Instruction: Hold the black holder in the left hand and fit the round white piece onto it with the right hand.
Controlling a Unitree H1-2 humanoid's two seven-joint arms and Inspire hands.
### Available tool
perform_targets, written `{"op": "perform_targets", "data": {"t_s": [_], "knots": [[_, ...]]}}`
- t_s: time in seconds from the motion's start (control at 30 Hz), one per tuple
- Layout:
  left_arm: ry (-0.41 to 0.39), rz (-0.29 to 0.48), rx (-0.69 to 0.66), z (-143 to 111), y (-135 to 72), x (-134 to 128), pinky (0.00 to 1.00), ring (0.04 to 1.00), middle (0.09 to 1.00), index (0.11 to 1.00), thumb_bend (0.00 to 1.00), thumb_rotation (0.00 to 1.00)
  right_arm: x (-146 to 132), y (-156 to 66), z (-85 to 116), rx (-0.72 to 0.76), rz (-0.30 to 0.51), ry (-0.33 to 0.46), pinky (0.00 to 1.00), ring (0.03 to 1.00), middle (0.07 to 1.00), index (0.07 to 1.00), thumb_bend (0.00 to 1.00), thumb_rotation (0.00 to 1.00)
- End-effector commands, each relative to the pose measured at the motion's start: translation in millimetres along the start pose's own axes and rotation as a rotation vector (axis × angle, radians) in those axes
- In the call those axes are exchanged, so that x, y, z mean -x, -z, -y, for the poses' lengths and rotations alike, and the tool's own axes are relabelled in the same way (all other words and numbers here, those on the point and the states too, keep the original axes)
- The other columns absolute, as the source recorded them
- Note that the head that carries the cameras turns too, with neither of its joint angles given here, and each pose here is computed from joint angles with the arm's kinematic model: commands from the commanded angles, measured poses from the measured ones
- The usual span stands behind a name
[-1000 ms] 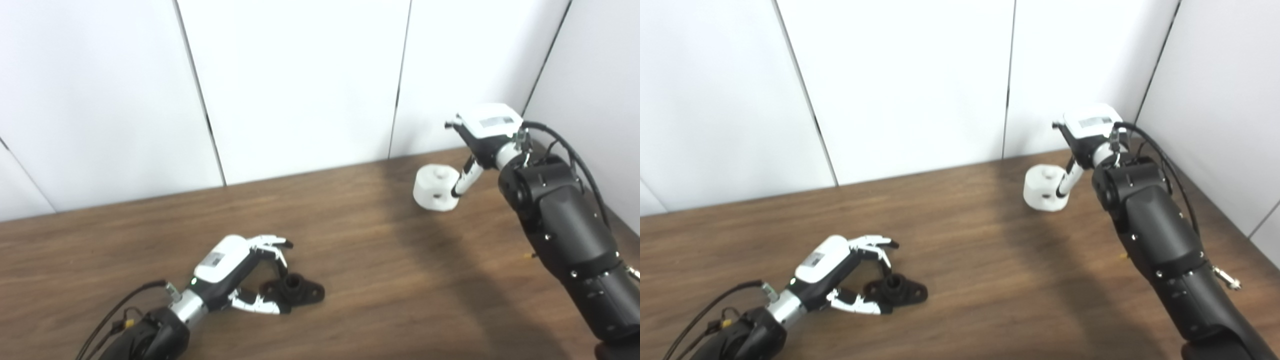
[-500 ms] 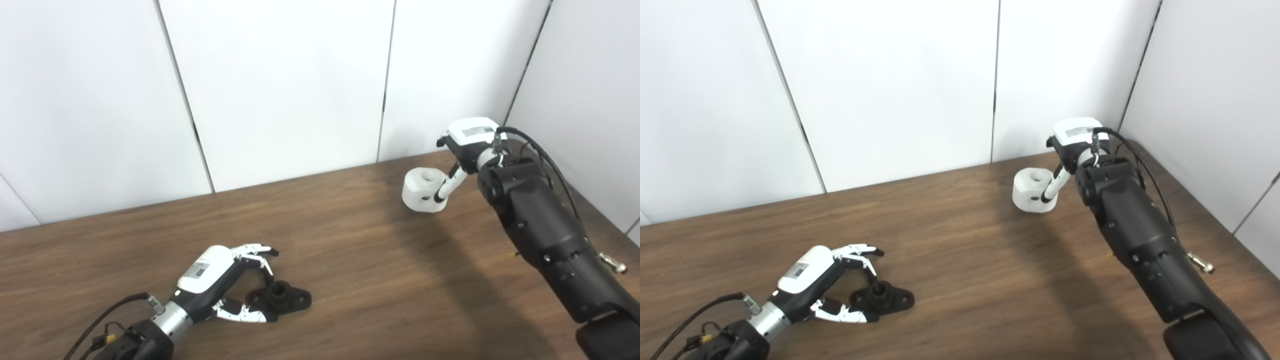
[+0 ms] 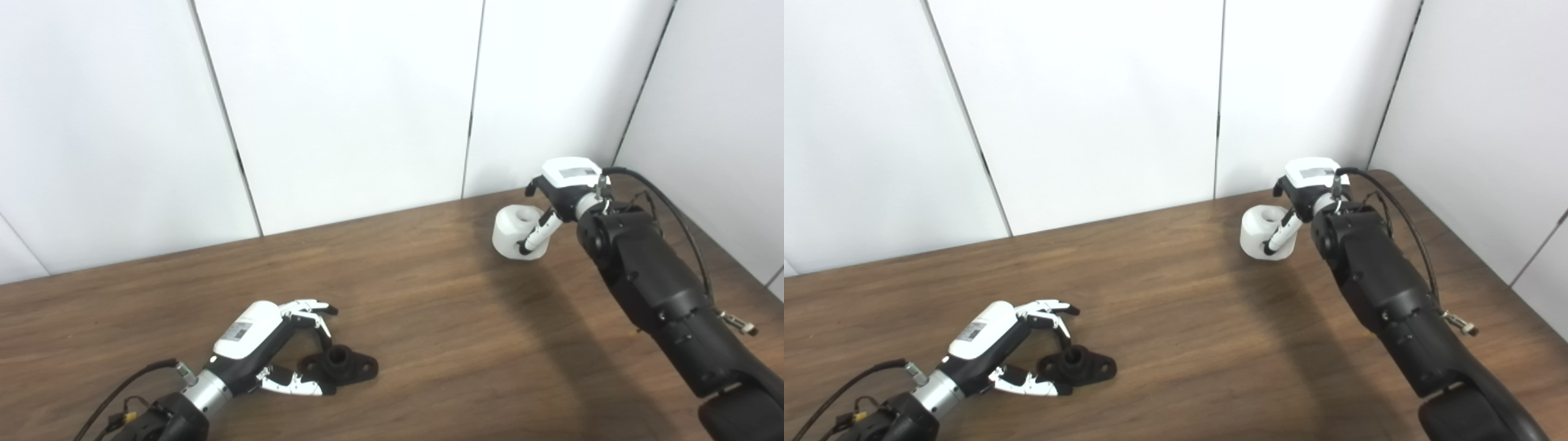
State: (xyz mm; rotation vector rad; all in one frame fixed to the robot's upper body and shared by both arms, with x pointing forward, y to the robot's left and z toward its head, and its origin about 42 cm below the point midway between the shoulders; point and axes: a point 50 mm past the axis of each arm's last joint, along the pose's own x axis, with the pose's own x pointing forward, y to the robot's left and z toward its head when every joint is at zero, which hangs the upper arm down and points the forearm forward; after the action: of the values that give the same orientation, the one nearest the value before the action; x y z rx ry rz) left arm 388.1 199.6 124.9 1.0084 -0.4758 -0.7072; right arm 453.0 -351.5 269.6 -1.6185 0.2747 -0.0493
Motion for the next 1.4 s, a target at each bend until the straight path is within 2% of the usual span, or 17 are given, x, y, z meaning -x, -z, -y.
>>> {"op": "perform_targets", "data": {"t_s": [0.0,0.43,0.5,0.6,0.63,0.67,0.7,0.83,1.17,1.37], "knots": [[0.148,-0.099,-0.023,20,22,30,0.74,0.843,0.817,0.486,0.52,0.05,-3,-3,31,-0.024,0.001,0.097,0.79,0.879,0.884,0.764,1.00,0.40],[0.153,-0.101,-0.015,16,15,30,0.74,0.847,0.818,0.486,0.52,0.05,-4,-8,18,-0.010,0.008,0.043,0.81,0.885,0.883,0.742,0.98,0.35],[0.151,-0.100,-0.012,16,15,31,0.74,0.844,0.816,0.486,0.52,0.05,-4,-9,17,0.004,-0.001,0.024,0.82,0.888,0.884,0.731,0.97,0.34],[0.152,-0.096,-0.018,15,15,31,0.73,0.838,0.812,0.486,0.52,0.05,-4,-8,15,0.013,-0.013,0.019,0.82,0.882,0.861,0.667,0.94,0.29],[0.154,-0.097,-0.021,15,15,31,0.73,0.837,0.812,0.486,0.52,0.05,-3,-8,14,0.009,-0.015,0.023,0.82,0.860,0.826,0.621,0.91,0.24],[0.156,-0.097,-0.024,15,15,32,0.73,0.836,0.811,0.486,0.52,0.05,-3,-7,13,0.006,-0.015,0.026,0.83,0.847,0.805,0.580,0.82,0.21],[0.159,-0.098,-0.023,15,15,32,0.72,0.835,0.810,0.486,0.52,0.05,-2,-7,13,0.004,-0.009,0.034,0.82,0.815,0.761,0.516,0.62,0.17],[0.166,-0.101,-0.013,14,13,33,0.73,0.844,0.818,0.486,0.52,0.05,1,-4,11,-0.012,0.000,0.048,0.80,0.770,0.695,0.484,0.53,0.14],[0.184,-0.116,-0.017,12,9,32,0.75,0.851,0.827,0.486,0.52,0.05,6,-1,13,0.002,0.024,0.109,0.74,0.727,0.646,0.482,0.52,0.14],[0.171,-0.100,-0.024,16,3,29,0.72,0.834,0.819,0.486,0.52,0.05,22,-14,34,-0.007,0.108,0.138,0.73,0.751,0.679,0.481,0.52,0.14]]}}
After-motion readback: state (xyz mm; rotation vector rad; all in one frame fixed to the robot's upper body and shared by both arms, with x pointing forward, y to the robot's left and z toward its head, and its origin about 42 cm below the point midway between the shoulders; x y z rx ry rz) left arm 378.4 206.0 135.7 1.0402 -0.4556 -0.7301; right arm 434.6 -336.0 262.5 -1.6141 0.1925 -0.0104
